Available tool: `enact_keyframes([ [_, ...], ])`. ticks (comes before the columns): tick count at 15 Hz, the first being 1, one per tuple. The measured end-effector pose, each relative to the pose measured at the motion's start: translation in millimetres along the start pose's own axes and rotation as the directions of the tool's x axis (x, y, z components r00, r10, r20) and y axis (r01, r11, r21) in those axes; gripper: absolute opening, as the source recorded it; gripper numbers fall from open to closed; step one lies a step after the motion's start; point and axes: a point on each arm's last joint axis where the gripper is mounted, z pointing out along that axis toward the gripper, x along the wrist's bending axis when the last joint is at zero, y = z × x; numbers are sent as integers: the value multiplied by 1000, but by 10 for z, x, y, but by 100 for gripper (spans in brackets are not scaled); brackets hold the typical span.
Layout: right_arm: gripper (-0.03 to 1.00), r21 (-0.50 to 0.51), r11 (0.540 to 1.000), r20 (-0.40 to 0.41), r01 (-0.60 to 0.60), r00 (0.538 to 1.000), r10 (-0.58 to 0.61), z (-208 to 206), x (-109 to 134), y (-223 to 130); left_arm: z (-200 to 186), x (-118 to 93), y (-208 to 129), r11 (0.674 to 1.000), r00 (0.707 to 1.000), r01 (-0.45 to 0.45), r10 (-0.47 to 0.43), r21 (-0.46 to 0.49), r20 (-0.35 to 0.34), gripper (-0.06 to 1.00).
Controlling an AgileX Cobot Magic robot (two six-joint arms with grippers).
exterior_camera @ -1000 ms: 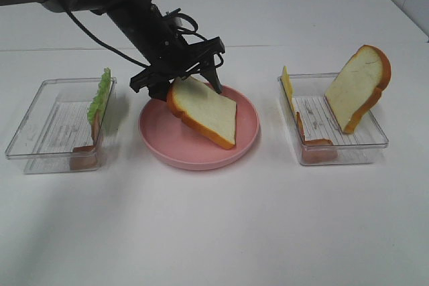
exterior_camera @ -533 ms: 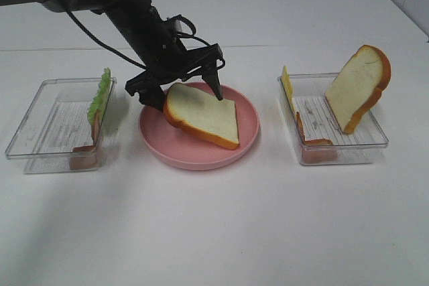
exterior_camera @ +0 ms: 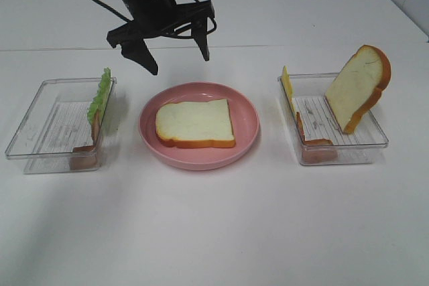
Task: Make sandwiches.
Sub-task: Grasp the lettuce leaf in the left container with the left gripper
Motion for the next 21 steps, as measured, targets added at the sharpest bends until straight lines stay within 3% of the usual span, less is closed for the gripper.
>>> enact_keyframes([
  [3, 98, 0, 1000, 0, 0, 1000, 0, 0, 0, 0, -174, -69, 17, 999, 1000, -14, 14, -35, 23, 84],
  [7, 98, 0, 1000, 0, 0, 1000, 0, 0, 0, 0, -742, -145, 19, 982, 989, -130, 138, -138, 53, 84],
  [9, 98, 0, 1000, 0, 0, 1000, 0, 0, 0, 0, -1236, -2, 49, 966, 991, -120, 132, -231, 37, 84],
  [12, 98, 0, 1000, 0, 0, 1000, 0, 0, 0, 0, -1573, 384, -10, 966, 998, -55, 52, -253, -21, 84],
  [13, 98, 0, 1000, 0, 0, 1000, 0, 0, 0, 0, -1574, 623, -156, 979, 997, 43, -54, -201, -49, 84],
  [14, 98, 0, 1000, 0, 0, 1000, 0, 0, 0, 0, -1487, 679, -207, 984, 995, 66, -78, -164, -65, 84],
  [21, 98, 0, 1000, 0, 0, 1000, 0, 0, 0, 0, -686, 981, -133, 993, 976, 116, -114, 3, -185, 81],
])
